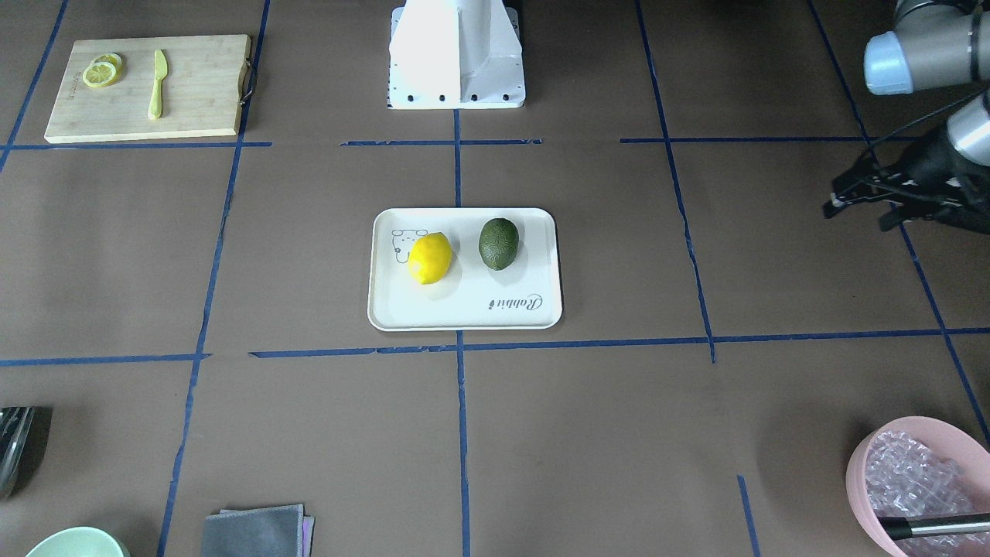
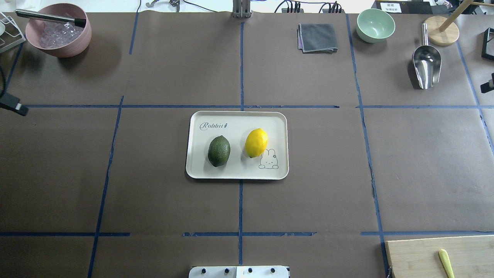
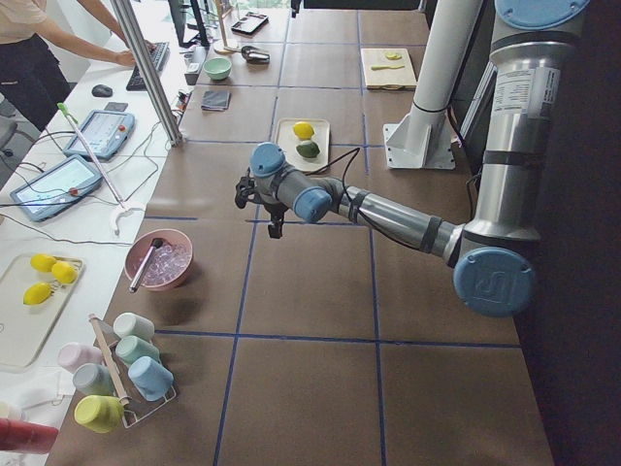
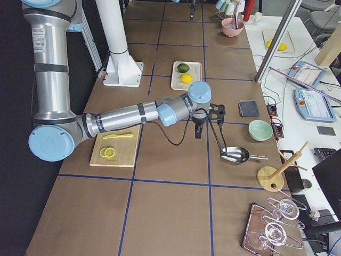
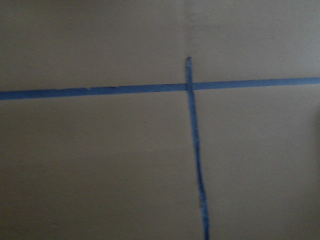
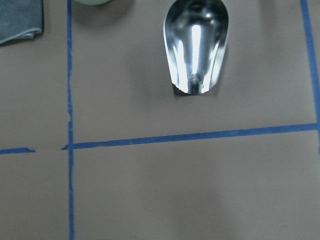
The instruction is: Place all lemons on tray
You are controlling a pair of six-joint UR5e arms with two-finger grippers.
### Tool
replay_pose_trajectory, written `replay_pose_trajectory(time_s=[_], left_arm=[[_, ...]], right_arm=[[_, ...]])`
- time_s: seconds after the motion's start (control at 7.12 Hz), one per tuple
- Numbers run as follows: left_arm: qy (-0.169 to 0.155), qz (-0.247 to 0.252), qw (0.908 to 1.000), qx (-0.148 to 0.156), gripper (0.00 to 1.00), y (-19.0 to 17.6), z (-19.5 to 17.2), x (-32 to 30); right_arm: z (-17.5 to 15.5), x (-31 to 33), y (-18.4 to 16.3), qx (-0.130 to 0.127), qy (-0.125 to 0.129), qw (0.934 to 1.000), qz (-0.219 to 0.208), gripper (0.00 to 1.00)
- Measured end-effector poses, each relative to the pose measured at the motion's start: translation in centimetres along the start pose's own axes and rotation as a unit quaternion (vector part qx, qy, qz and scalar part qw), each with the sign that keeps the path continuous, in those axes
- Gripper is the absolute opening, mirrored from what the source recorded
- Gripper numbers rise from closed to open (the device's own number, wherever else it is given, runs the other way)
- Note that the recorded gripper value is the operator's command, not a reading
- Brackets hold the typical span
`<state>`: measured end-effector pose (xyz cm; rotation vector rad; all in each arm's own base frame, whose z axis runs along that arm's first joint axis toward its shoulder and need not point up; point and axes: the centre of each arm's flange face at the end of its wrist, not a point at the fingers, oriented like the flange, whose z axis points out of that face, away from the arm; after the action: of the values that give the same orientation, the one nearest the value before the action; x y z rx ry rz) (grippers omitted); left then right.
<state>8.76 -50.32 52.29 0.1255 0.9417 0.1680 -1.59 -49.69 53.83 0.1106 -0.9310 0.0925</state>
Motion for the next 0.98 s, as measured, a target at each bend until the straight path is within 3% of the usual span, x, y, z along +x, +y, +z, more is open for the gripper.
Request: replay_pose_trajectory(time_s=[0.42, 0.7, 0.98], left_arm=[[-0.083, 0.054, 0.9951, -0.001, 1.0, 1.7, -6.9, -10.3], [-0.103, 0.056, 0.9931, -0.008, 1.0, 2.2, -8.1, -11.7], [-0.101, 0.034, 0.9939, -0.027, 1.0, 2.0, -8.6, -11.4]], right_arm=[[-0.8, 7.5, 1.0, -0.033, 0.063, 0.9935, -0.089, 1.0], [-0.8, 9.3, 2.4, -0.06, 0.066, 0.9908, -0.101, 1.0], [-0.6, 9.4, 2.8, -0.066, 0.05, 0.9921, -0.094, 1.0]])
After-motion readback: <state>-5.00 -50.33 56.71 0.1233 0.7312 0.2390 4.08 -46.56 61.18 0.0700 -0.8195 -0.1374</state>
